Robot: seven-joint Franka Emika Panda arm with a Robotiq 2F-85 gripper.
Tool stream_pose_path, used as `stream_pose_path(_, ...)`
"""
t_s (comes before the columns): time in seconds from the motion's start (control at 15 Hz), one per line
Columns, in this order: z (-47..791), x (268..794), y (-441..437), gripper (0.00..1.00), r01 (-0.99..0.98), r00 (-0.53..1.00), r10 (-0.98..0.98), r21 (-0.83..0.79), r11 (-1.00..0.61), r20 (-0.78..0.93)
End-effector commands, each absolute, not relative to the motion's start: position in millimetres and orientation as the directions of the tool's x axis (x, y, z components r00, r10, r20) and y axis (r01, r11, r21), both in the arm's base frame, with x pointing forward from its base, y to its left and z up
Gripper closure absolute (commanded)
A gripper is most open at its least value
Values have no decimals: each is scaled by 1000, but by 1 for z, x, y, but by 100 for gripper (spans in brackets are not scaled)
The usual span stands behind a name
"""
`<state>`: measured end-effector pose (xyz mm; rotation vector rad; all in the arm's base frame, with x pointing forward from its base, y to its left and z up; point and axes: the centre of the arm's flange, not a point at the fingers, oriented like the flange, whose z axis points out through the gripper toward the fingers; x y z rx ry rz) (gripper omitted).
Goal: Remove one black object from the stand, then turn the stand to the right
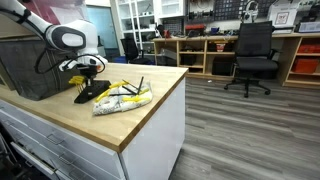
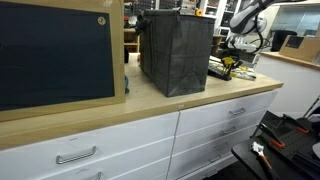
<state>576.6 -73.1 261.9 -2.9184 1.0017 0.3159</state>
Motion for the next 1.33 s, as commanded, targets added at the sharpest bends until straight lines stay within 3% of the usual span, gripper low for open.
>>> stream_pose_path(0.0, 265, 552, -63, 100, -616, 765, -605, 22, -787, -222)
stream_pose_path(0.53, 277, 575, -63, 100, -572, 818, -572, 20, -820, -59)
stream_pose_path(1.27, 283, 603, -63, 100, -584, 812, -584, -18, -812, 8)
